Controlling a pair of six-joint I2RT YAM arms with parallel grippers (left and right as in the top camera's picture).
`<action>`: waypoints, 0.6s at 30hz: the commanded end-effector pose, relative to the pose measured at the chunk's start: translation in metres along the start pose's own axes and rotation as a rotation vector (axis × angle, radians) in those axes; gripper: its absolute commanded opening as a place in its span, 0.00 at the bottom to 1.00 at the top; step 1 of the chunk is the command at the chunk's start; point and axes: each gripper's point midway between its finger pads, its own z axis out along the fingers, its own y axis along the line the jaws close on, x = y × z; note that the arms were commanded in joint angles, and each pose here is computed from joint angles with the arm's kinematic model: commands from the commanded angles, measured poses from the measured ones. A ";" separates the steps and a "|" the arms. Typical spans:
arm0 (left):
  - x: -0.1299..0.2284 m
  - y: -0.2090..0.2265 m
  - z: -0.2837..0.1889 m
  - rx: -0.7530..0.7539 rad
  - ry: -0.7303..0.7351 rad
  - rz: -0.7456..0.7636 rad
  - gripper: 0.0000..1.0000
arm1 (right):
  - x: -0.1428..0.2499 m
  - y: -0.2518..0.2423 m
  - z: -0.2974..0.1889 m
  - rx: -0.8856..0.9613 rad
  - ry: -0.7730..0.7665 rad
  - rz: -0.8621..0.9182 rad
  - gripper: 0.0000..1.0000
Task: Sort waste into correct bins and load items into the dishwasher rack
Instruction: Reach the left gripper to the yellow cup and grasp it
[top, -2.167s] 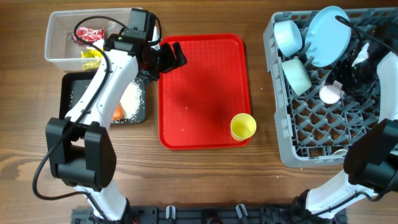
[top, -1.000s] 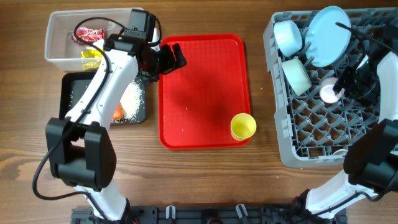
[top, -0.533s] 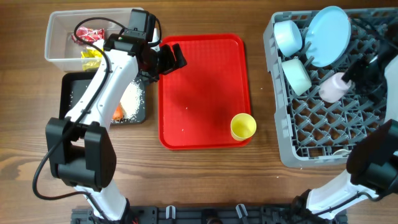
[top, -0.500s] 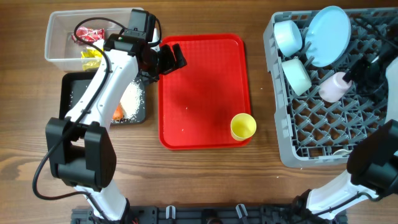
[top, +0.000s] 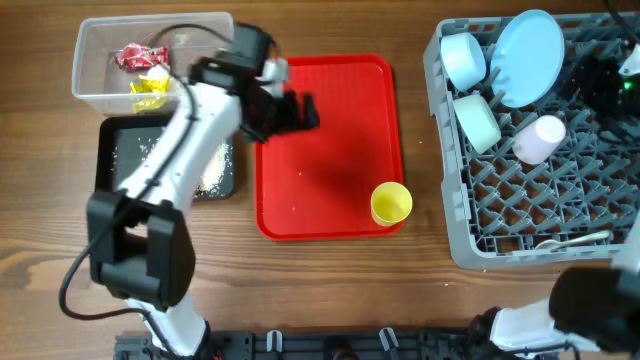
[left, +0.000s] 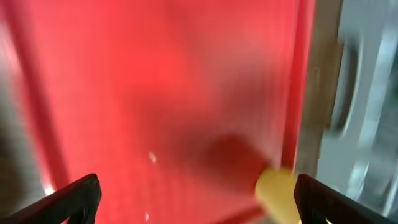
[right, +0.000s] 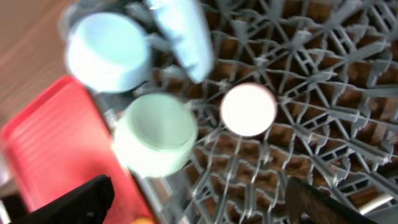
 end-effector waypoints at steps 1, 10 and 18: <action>0.052 -0.051 0.019 0.040 0.145 0.346 1.00 | 0.007 0.012 -0.011 -0.045 0.005 -0.084 0.92; 0.101 -0.089 0.049 -0.114 0.192 0.524 0.98 | 0.012 0.010 -0.007 -0.043 0.030 -0.077 0.91; 0.104 -0.088 0.093 -0.153 0.210 0.493 0.77 | 0.014 0.010 -0.007 -0.042 0.036 -0.079 0.91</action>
